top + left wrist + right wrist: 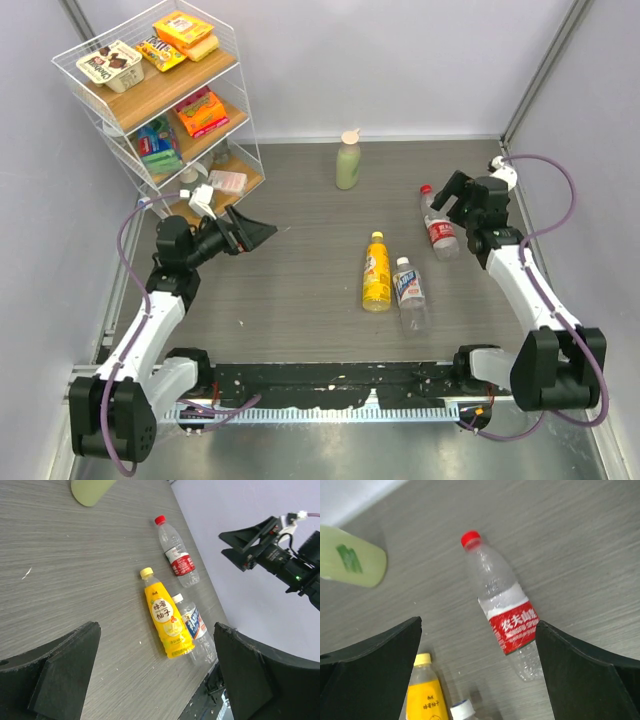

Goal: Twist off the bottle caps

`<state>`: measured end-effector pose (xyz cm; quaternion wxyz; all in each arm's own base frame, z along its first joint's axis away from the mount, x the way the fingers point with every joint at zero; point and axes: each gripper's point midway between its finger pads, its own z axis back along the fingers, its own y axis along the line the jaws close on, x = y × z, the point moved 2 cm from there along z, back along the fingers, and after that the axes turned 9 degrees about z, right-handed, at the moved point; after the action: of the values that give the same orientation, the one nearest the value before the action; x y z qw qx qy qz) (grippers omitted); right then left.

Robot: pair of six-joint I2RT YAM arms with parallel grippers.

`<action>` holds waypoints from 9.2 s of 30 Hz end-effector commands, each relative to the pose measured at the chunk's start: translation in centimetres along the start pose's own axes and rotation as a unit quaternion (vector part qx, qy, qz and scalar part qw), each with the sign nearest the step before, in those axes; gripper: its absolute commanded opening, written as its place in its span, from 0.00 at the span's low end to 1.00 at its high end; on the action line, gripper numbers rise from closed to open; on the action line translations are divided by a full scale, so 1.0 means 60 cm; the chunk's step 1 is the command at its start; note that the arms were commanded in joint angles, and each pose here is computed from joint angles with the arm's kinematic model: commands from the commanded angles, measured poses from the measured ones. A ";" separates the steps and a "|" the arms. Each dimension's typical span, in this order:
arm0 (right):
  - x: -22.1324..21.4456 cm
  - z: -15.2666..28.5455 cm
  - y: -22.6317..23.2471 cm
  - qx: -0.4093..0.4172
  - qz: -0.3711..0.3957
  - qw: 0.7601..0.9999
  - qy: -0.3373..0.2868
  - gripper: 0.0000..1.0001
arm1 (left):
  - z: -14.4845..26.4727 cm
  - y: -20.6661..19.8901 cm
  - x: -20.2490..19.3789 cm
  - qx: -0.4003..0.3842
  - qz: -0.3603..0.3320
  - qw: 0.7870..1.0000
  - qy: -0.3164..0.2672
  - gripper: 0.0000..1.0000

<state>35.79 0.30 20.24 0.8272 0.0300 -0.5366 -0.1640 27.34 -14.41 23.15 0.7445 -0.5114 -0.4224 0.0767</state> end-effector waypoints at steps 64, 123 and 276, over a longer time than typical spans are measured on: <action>0.060 0.184 0.410 0.509 -0.131 0.848 -0.070 0.44 | -0.149 -0.193 -0.006 -0.135 -0.010 0.978 0.158 1.00; 0.082 0.201 0.340 0.443 -0.124 0.886 -0.063 0.94 | -0.145 -0.180 -0.091 0.026 -0.196 0.950 0.240 0.43; 0.037 0.260 0.368 0.528 -0.017 0.849 0.000 1.00 | -0.001 -0.100 -0.089 0.119 -0.336 0.898 0.258 0.26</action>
<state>27.02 22.32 33.44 0.6674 0.4853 -0.5490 0.1333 20.22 -22.91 23.66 0.8576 -0.3321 -0.2783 -0.2771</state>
